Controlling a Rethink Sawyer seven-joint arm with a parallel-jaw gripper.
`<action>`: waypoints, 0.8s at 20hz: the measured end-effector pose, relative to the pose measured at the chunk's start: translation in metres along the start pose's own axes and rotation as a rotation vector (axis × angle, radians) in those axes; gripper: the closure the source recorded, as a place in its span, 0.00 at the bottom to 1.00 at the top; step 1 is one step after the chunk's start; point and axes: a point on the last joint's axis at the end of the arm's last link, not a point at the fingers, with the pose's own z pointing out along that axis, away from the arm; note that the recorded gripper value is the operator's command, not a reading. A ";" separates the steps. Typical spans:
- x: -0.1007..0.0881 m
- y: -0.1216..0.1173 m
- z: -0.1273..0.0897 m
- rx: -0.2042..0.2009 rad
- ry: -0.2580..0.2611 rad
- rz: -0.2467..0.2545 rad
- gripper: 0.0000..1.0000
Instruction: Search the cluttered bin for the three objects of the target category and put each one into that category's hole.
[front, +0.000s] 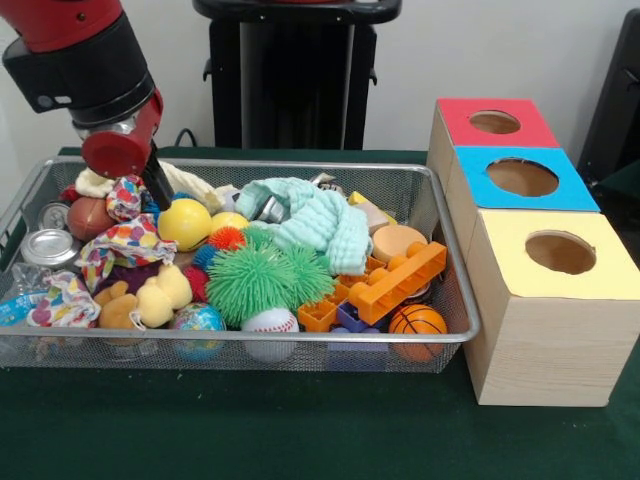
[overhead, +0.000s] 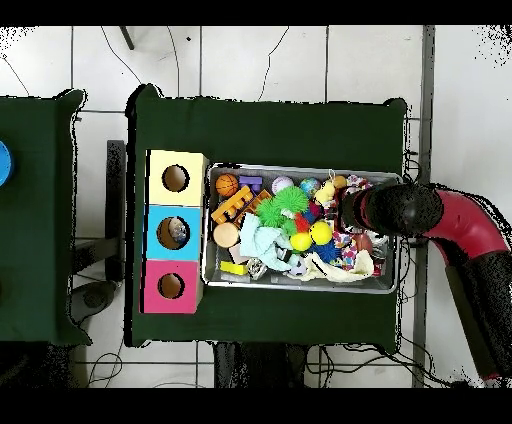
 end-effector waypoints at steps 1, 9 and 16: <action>0.002 -0.004 0.000 0.002 0.009 0.008 1.00; 0.021 -0.029 -0.013 0.040 0.049 0.064 1.00; 0.055 -0.063 -0.046 0.119 0.107 0.170 0.00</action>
